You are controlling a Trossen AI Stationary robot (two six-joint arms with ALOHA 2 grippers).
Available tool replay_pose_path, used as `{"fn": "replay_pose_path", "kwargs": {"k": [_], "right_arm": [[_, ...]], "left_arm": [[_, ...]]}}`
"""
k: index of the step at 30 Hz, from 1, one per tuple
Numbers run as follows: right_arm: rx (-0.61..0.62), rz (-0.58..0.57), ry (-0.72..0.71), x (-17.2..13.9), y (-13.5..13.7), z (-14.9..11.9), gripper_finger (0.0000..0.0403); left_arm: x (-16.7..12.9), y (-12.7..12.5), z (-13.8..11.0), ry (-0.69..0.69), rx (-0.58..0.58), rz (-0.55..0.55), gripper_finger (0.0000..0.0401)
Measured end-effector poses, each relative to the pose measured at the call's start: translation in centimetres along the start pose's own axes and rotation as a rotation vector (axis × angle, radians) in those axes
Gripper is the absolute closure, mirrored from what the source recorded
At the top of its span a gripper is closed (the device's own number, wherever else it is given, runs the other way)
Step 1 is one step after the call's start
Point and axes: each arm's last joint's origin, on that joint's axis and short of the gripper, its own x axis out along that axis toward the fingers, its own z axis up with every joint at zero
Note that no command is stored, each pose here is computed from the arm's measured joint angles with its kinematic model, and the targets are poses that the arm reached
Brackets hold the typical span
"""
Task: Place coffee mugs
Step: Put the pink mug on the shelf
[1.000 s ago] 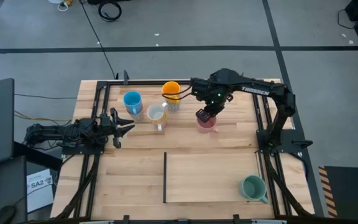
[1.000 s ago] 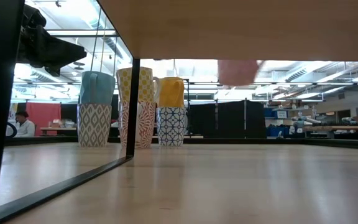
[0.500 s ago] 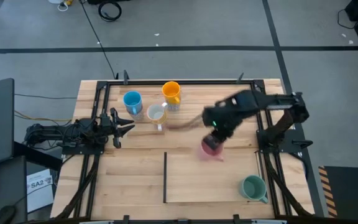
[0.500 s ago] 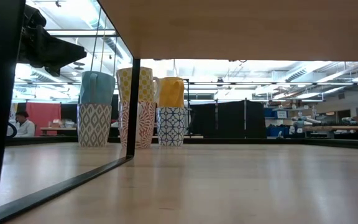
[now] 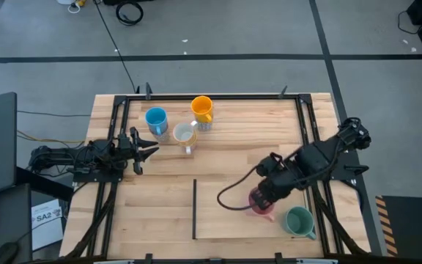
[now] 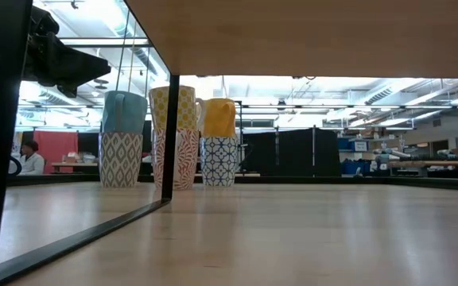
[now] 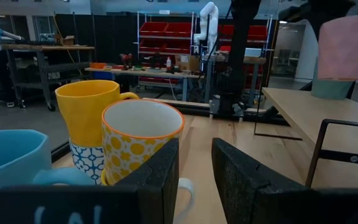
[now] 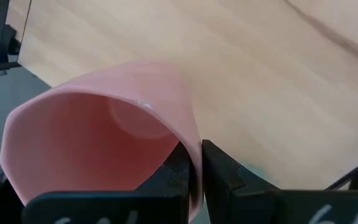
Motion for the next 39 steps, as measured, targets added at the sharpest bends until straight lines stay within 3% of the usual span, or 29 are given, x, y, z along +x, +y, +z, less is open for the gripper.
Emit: {"fn": "replay_pose_path", "kwargs": {"k": [13, 39], "right_arm": [[-0.052, -0.048, 0.051, 2.4, 1.4, -3.2, 0.0374], [-0.07, -0.093, 0.05, 3.0, 1.4, -4.1, 0.0374]], "left_arm": [[0.0, 0.0, 0.0, -0.001, 0.0, 0.0, 0.0299], [0.0, 0.0, 0.0, -0.002, 0.0, 0.0, 0.0299]]}}
